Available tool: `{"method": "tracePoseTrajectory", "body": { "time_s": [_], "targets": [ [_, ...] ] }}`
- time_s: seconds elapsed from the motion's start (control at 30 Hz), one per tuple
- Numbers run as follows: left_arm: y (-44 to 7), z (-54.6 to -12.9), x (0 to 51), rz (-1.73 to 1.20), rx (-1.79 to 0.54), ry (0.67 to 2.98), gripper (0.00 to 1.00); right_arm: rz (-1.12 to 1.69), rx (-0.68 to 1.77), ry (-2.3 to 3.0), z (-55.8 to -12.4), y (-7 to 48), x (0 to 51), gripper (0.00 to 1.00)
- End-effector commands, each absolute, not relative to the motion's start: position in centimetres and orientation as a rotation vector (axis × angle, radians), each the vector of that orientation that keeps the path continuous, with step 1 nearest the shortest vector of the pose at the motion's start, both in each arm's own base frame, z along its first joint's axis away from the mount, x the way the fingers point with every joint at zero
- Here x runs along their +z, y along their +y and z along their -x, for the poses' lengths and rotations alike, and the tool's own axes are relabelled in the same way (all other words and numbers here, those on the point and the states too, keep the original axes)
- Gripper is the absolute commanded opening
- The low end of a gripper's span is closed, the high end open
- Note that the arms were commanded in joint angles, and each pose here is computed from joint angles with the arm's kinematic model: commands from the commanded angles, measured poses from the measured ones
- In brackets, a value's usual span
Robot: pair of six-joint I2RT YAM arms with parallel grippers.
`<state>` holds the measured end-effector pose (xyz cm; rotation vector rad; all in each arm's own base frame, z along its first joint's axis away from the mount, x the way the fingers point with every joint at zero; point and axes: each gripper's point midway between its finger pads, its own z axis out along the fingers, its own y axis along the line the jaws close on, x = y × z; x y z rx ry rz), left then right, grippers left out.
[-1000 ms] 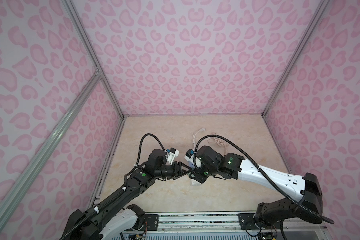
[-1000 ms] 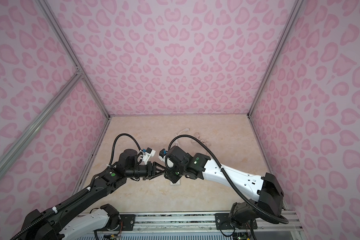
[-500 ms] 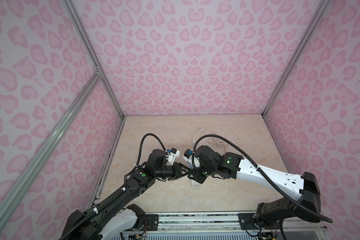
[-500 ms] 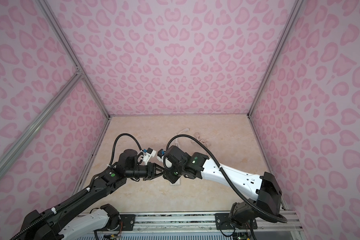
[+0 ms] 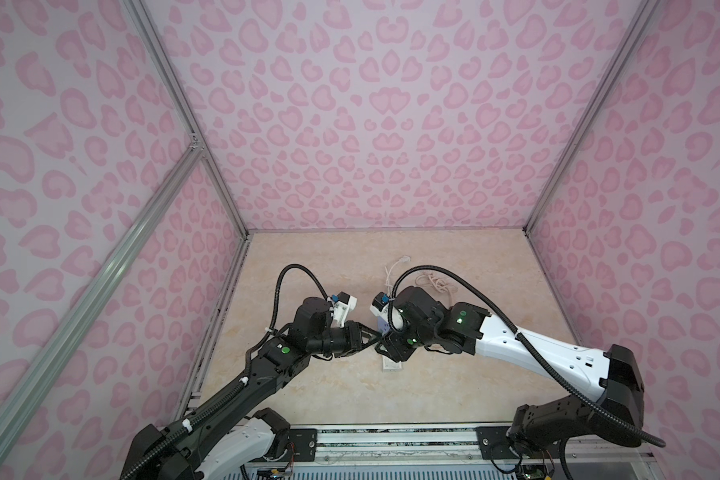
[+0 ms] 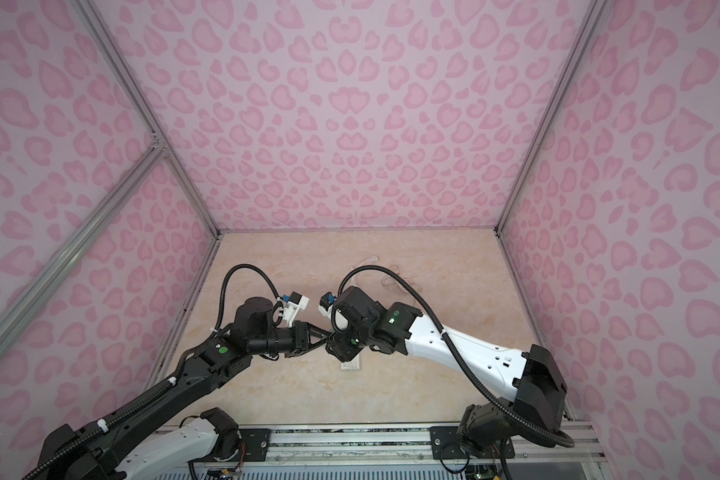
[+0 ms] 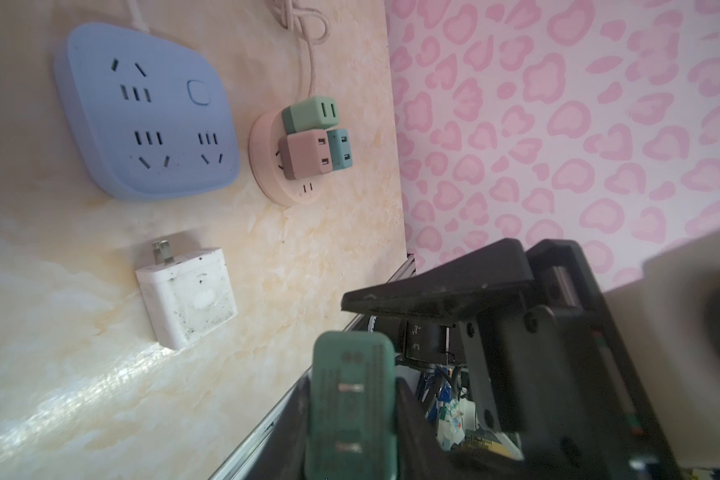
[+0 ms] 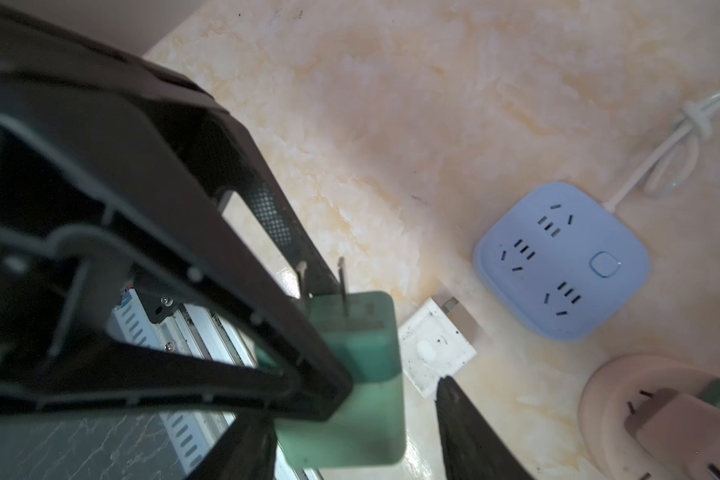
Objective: Insert the plug
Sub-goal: 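Close the left gripper on the green adapter held by the right gripper, then open the right gripper and draw it back while the left gripper holds the adapter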
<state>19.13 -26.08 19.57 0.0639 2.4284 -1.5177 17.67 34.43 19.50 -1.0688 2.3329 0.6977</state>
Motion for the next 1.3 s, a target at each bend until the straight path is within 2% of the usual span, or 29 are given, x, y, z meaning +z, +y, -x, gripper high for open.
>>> {"method": "tracePoseTrajectory", "body": {
  "time_s": [0.0,0.2,0.4,0.67,1.27],
  "targets": [
    [-26.1,-20.7,21.0,0.006,-1.509,2.376,0.03,0.958,0.73,2.236,-19.1,34.1,21.7,0.59],
    [-25.3,-22.6,21.8,0.301,-1.537,2.366,0.03,0.765,0.862,1.919,-20.8,32.6,24.9,0.68],
    [-24.8,-23.7,24.2,0.538,-1.756,2.194,0.03,0.734,1.007,1.842,-22.0,32.2,26.0,0.67],
    [-24.9,-23.0,27.6,0.605,-1.927,2.121,0.03,0.823,1.138,1.627,-20.8,33.7,28.7,0.66],
    [-24.8,-23.1,28.0,0.655,-2.002,2.069,0.03,0.898,1.111,1.624,-20.4,35.0,28.6,0.62]
  ]
}}
